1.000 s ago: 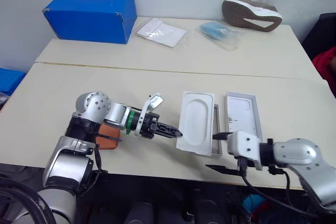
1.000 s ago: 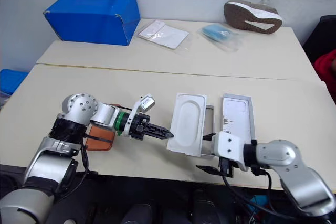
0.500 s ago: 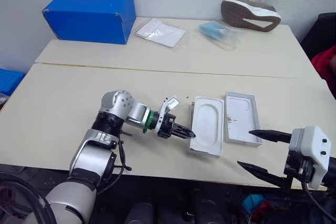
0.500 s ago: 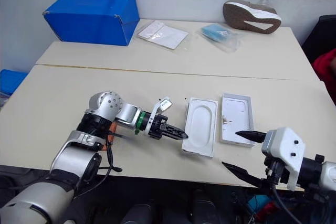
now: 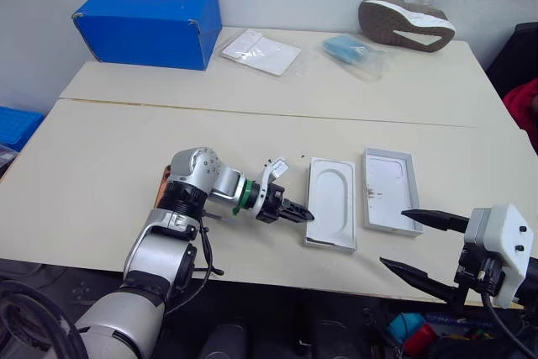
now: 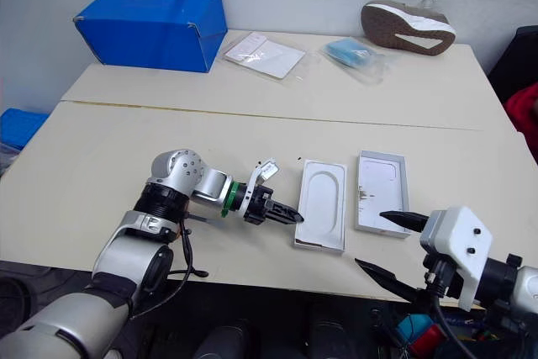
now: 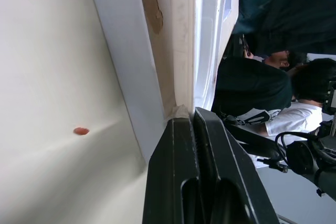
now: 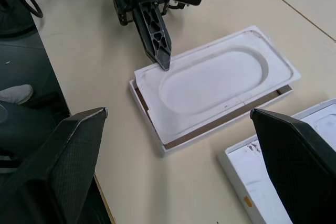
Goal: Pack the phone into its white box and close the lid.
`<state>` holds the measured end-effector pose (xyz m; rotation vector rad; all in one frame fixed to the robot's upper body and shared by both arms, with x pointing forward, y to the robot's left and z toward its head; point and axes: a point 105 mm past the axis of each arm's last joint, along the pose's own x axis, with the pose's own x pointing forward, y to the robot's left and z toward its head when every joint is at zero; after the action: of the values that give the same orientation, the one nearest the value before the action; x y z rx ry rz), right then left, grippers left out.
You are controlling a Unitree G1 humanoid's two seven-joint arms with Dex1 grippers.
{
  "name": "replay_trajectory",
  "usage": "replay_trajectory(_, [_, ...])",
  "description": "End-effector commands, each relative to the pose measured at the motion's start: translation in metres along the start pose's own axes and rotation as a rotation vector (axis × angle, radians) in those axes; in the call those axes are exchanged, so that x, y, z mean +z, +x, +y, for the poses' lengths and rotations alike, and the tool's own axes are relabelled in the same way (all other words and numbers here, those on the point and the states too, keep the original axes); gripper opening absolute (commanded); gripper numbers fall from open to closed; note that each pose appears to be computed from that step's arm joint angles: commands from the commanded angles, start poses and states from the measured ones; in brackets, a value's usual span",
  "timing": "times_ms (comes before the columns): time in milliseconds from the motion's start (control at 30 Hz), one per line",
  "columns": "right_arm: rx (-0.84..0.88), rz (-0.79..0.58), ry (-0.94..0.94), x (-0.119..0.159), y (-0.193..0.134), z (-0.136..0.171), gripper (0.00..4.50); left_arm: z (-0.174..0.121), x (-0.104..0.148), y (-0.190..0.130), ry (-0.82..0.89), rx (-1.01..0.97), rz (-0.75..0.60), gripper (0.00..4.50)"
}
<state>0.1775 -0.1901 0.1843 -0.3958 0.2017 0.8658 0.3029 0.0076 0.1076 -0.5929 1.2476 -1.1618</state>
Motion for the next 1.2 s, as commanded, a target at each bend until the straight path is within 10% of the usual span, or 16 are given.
replay_trajectory(33, [0.011, -0.010, -0.029, 0.003, 0.002, 0.002, 4.50, -0.006, 0.005, -0.001, 0.011, -0.008, -0.007, 0.45])
replay_trajectory(500, [0.032, -0.021, -0.027, 0.000, 0.008, 0.001, 4.50, -0.048, 0.009, -0.029, 0.120, -0.180, 0.012, 4.42])
replay_trajectory(800, [0.031, -0.021, -0.038, 0.000, 0.008, -0.001, 4.50, -0.059, 0.001, -0.037, 0.567, -0.095, 0.035, 4.42])
replay_trajectory(1200, [0.010, -0.032, -0.005, -0.003, 0.040, -0.013, 4.10, -0.037, 0.011, -0.024, 1.293, -0.011, 0.164, 0.93])
